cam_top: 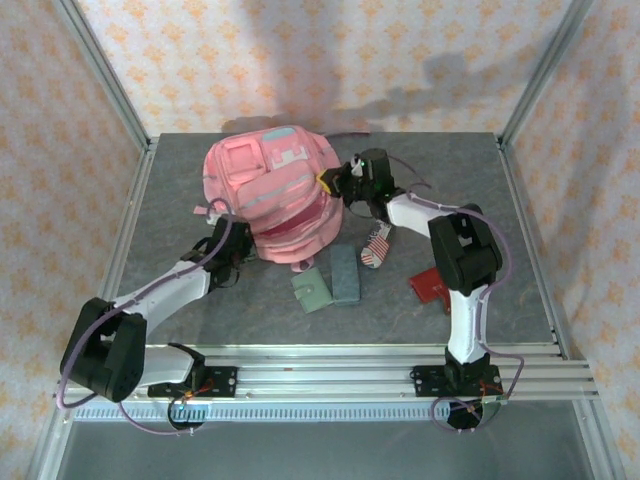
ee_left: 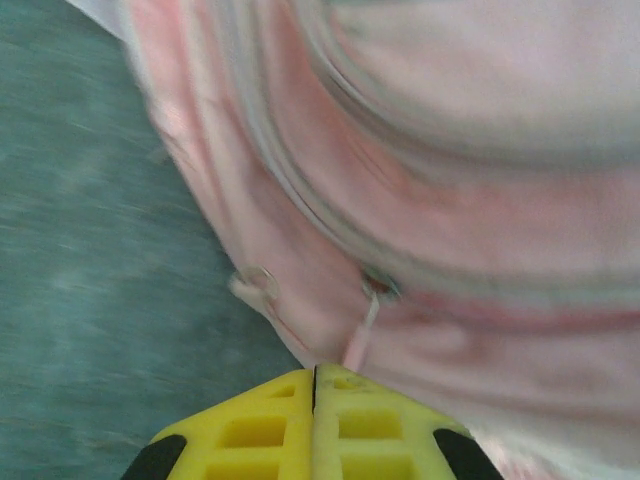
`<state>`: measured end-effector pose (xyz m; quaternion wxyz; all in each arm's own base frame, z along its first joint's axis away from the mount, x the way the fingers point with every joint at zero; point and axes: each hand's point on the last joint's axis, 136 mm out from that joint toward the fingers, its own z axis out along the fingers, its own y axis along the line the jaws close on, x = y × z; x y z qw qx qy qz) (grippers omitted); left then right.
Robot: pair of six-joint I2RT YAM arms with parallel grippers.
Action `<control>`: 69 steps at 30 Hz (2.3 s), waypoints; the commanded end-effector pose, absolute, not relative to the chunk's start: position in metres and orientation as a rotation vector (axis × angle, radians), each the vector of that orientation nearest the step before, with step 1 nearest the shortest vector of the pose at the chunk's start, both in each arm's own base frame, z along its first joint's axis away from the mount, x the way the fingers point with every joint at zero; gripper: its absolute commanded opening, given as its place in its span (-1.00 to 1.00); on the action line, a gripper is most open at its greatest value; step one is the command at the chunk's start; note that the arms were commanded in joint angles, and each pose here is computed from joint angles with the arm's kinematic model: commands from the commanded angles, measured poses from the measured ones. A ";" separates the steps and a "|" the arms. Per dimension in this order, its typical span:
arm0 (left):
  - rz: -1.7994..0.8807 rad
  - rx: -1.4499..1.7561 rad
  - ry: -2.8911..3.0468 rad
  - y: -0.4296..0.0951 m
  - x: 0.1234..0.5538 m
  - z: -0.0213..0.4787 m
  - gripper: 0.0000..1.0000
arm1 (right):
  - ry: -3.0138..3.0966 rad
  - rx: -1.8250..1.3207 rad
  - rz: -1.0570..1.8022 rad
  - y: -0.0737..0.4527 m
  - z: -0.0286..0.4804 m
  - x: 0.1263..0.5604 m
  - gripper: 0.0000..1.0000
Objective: Pack the student bag
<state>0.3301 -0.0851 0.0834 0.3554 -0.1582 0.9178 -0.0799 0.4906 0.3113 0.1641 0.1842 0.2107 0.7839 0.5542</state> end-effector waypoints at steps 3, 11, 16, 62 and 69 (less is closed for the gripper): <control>-0.414 -0.232 2.383 -0.155 0.333 0.089 -1.00 | 2.012 0.566 1.606 0.290 0.224 0.536 -1.00; -0.528 -0.240 2.379 -0.181 0.341 0.069 -1.00 | 2.016 0.491 1.815 0.333 0.187 0.469 -0.04; -0.512 -0.239 2.417 -0.180 0.336 0.054 -1.00 | 2.113 0.489 1.771 0.348 0.145 0.442 -0.08; -0.294 -0.143 2.169 -0.131 0.370 0.142 0.51 | 1.967 0.340 1.875 0.345 0.219 0.437 -0.35; -0.051 0.084 2.134 -0.159 0.385 0.155 0.59 | 1.970 0.279 1.860 0.346 0.234 0.431 -0.20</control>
